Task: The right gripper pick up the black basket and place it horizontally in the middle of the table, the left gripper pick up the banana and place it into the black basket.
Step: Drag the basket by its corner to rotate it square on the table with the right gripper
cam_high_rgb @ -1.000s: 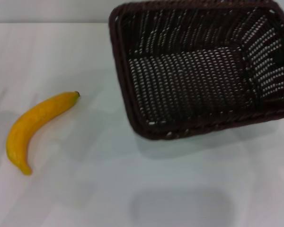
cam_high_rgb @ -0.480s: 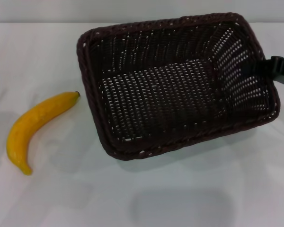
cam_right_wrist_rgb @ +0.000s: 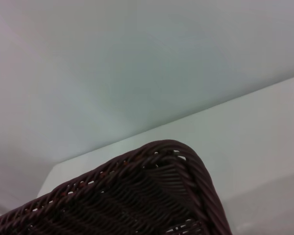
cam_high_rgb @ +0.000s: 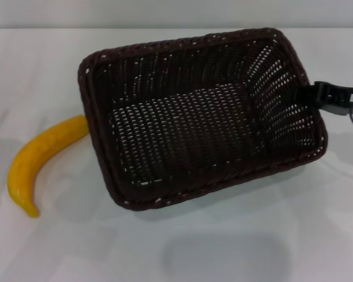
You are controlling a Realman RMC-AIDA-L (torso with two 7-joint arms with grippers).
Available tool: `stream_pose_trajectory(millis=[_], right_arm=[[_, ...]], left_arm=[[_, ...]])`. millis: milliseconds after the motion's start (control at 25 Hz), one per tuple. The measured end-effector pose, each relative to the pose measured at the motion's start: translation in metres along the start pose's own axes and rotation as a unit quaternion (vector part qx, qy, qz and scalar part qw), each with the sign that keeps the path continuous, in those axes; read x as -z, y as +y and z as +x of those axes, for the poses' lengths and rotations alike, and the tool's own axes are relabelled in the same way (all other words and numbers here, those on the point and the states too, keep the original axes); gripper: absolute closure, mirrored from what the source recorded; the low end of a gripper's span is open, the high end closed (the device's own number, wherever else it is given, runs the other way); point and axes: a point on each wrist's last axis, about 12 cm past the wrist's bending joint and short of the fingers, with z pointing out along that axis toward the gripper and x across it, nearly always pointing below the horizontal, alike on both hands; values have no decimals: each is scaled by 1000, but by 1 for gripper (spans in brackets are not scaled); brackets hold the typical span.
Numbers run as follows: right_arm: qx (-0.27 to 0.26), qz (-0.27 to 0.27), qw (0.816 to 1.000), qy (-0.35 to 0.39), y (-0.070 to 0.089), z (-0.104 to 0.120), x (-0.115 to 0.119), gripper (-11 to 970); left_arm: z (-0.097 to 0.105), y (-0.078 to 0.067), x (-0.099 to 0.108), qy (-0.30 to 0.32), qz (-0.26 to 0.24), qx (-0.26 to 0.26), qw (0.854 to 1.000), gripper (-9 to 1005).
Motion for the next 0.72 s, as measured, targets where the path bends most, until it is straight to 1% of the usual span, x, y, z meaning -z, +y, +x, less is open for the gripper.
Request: stream_pose_trajectory(millis=[200, 520, 720], right_arm=[[0, -2, 1000, 4, 1, 3, -4, 814], [6, -3, 1000, 2, 4, 2, -4, 814], [6, 10, 1000, -11, 0, 1, -2, 813]], left_arm=[[0, 0, 0, 0, 0, 0, 1000, 125], [-1, 0, 0, -2, 1, 1, 1000, 125], [-1, 0, 1, -2, 0, 4, 1000, 125]])
